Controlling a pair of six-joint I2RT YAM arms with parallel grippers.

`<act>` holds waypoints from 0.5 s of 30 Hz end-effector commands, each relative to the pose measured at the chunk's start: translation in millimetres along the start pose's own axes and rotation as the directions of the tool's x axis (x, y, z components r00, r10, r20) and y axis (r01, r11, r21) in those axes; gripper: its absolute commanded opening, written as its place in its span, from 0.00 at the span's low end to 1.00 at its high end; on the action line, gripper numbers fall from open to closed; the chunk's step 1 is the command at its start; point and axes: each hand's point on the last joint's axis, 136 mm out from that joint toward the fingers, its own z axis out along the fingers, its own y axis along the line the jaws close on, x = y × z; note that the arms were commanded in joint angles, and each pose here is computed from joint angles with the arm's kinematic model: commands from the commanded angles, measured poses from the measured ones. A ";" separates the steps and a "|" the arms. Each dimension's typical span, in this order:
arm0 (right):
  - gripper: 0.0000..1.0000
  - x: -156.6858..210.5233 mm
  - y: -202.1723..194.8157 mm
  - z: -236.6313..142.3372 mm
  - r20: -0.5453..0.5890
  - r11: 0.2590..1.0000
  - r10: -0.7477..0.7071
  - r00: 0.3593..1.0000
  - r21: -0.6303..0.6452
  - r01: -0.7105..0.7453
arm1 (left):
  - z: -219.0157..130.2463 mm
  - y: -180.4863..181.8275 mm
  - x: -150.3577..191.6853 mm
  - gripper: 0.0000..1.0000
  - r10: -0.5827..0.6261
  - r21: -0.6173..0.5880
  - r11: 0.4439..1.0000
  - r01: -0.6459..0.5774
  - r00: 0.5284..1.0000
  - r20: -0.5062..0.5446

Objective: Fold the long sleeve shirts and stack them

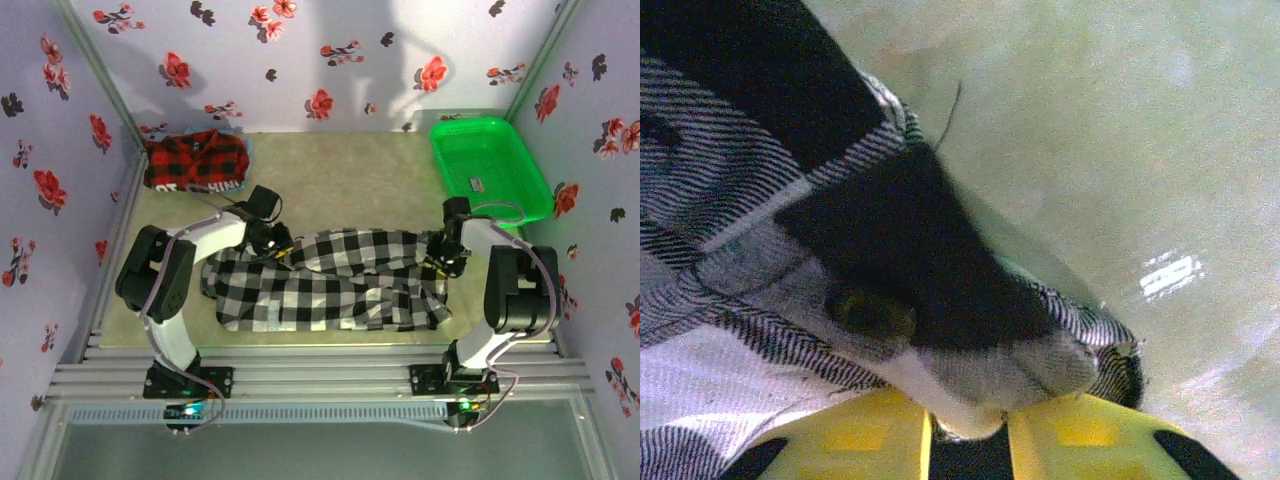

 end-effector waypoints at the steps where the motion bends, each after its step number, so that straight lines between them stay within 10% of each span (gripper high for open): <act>1: 0.14 -21.2 -0.6 -8.0 0.070 1.000 0.009 0.997 0.016 -0.010 | 3.3 4.4 -1.0 0.17 0.021 -0.008 1.000 -0.021 1.000 -0.004; 15: 0.05 6.3 -0.1 -62.2 0.044 0.999 -0.024 0.999 -0.044 0.026 | -1.5 13.2 -6.8 0.13 0.012 -0.019 1.000 -0.012 1.000 0.004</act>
